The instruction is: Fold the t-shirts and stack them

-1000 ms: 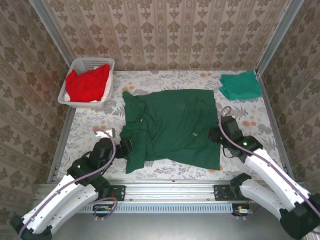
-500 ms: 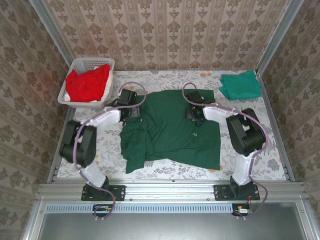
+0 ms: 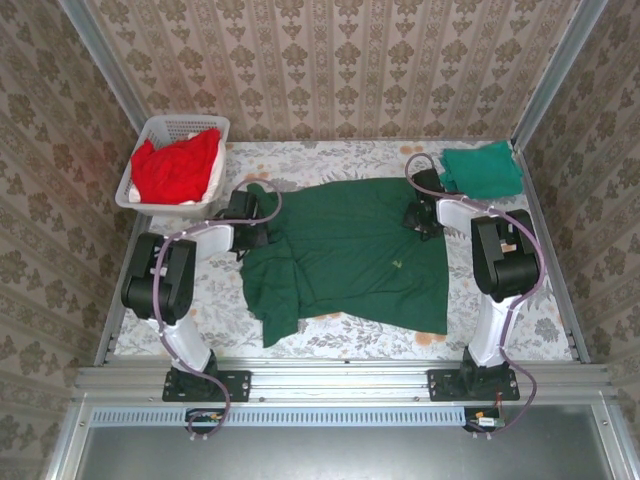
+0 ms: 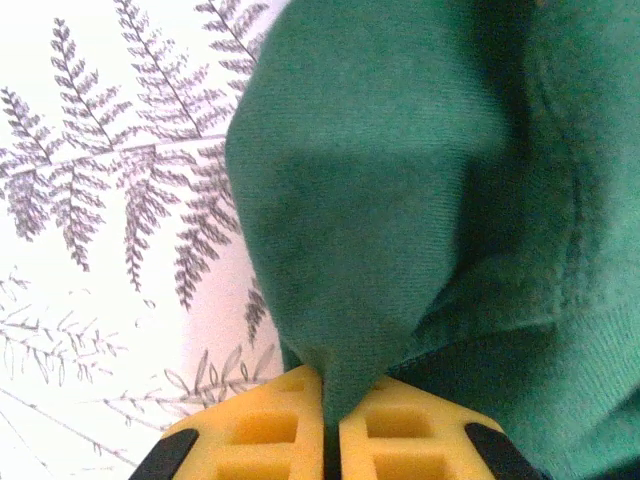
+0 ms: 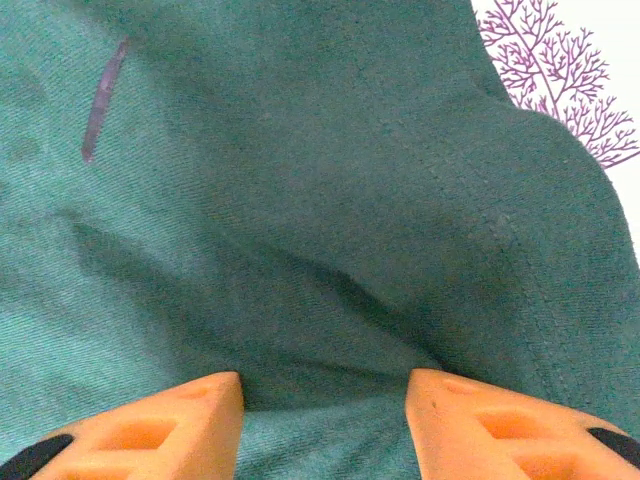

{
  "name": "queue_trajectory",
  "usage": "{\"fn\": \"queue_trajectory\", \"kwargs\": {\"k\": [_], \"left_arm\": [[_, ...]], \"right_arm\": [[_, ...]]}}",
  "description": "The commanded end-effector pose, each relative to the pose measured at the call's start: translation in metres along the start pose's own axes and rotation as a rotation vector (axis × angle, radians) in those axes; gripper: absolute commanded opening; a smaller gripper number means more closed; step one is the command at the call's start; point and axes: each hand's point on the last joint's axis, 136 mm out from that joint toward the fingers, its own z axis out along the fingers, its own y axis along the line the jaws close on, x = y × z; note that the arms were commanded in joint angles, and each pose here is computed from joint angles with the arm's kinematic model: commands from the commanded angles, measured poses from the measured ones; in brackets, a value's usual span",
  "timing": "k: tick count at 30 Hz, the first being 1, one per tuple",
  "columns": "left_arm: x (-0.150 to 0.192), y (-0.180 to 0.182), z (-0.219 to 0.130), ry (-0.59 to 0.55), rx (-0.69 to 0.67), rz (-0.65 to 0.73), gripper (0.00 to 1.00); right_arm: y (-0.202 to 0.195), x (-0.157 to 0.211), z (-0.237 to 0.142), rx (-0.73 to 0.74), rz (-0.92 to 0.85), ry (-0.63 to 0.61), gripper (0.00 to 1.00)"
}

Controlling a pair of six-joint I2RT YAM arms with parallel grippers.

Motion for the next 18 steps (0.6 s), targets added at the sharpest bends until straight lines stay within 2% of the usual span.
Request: {"fn": "queue_trajectory", "kwargs": {"k": [1, 7, 9, 10, 11, 12, 15, 18], "left_arm": [[0.004, 0.013, -0.029, 0.014, -0.031, -0.026, 0.08], [0.012, 0.078, -0.073, -0.042, -0.148, -0.233, 0.0], [0.021, 0.097, -0.081, -0.057, -0.173, -0.292, 0.02], [0.023, 0.102, -0.083, -0.061, -0.168, -0.31, 0.16], [0.025, 0.106, -0.084, -0.059, -0.168, -0.327, 0.37], [0.025, 0.108, -0.087, -0.058, -0.168, -0.329, 0.48], [0.019, 0.101, -0.096, -0.066, -0.149, -0.305, 0.54], [0.007, 0.095, -0.114, -0.117, -0.176, -0.261, 0.56]], "right_arm": [[-0.015, 0.02, -0.002, 0.039, -0.015, 0.069, 0.5], [-0.023, 0.02, -0.006, 0.039, 0.007, 0.056, 0.49], [-0.024, 0.02, -0.007, 0.037, 0.013, 0.053, 0.49], [-0.025, 0.02, -0.008, 0.035, 0.014, 0.051, 0.49], [-0.023, 0.02, -0.009, 0.028, 0.015, 0.051, 0.48], [-0.021, 0.02, -0.012, 0.018, 0.015, 0.047, 0.47], [-0.009, 0.022, -0.03, -0.002, -0.011, 0.011, 0.47], [0.023, 0.026, -0.058, -0.04, -0.084, -0.068, 0.47]]}}
